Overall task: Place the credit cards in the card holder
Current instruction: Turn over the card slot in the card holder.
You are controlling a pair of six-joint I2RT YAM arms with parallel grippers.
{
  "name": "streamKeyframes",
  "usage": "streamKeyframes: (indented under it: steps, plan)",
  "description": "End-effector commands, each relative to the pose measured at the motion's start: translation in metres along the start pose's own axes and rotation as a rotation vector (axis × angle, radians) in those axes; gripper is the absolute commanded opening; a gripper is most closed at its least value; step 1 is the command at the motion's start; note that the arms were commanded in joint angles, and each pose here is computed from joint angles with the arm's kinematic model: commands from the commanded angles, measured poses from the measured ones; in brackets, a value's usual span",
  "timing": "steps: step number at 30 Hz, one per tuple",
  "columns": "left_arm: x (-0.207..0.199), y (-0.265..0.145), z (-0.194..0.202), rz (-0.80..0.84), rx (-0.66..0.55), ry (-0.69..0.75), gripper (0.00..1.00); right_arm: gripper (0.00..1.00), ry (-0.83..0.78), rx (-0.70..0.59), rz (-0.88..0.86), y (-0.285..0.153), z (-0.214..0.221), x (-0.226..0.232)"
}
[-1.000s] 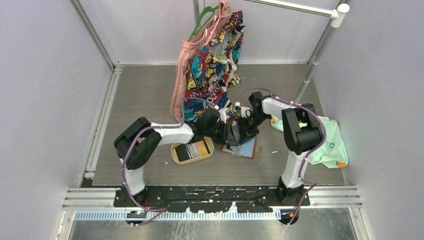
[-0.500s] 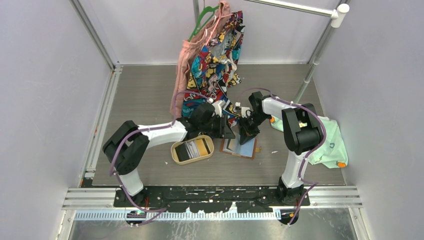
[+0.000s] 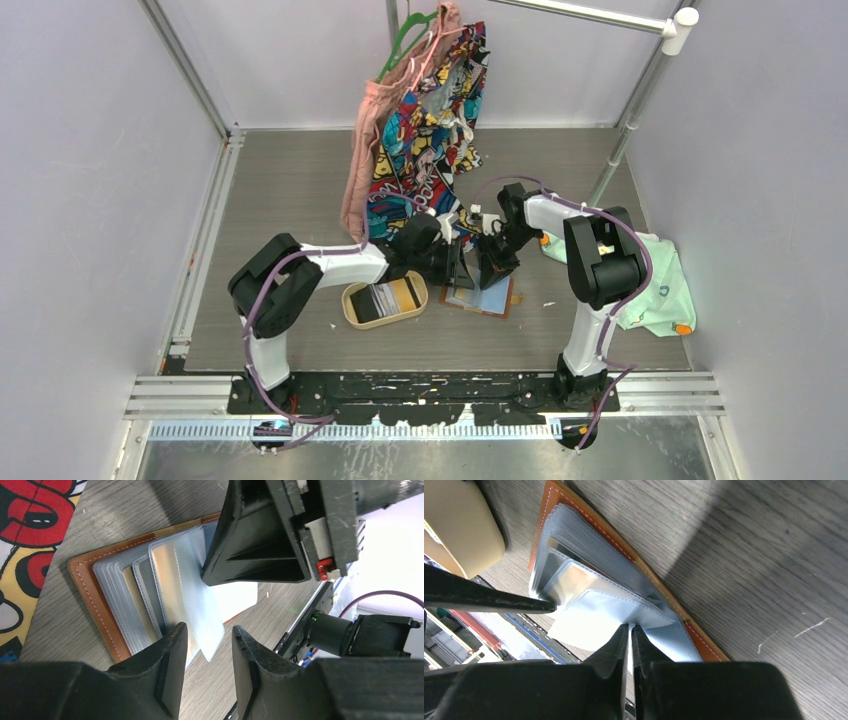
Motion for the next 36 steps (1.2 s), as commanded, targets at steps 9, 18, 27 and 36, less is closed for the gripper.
streamKeyframes:
  steps: [9,18,27,36]
  plan:
    - [0.000,0.008,-0.007,-0.011,0.029,0.021,0.43,0.18,-0.051,-0.051,-0.121,-0.024,-0.008,0.009]
    - [-0.029,0.021,-0.015,0.186,0.023,0.044,0.43,0.28,-0.026,-0.242,-0.238,-0.080,-0.009,-0.001]
    - [-0.062,0.050,-0.002,0.256,0.108,0.096,0.47,0.28,-0.029,-0.403,-0.248,-0.115,-0.003,-0.010]
    - [-0.069,0.023,-0.013,0.236,0.006,0.200,0.48,0.20,-0.062,-0.477,-0.324,-0.113,0.001,-0.004]
Point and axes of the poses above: each gripper's point midway between its finger pads, its own y axis out along the fingers, its own x axis along the line the jaws close on, z = x × y, the point moved 9 cm from there along -y, back along the fingers, and after that the axes turned 14 degrees about y, right-handed, at the moved point
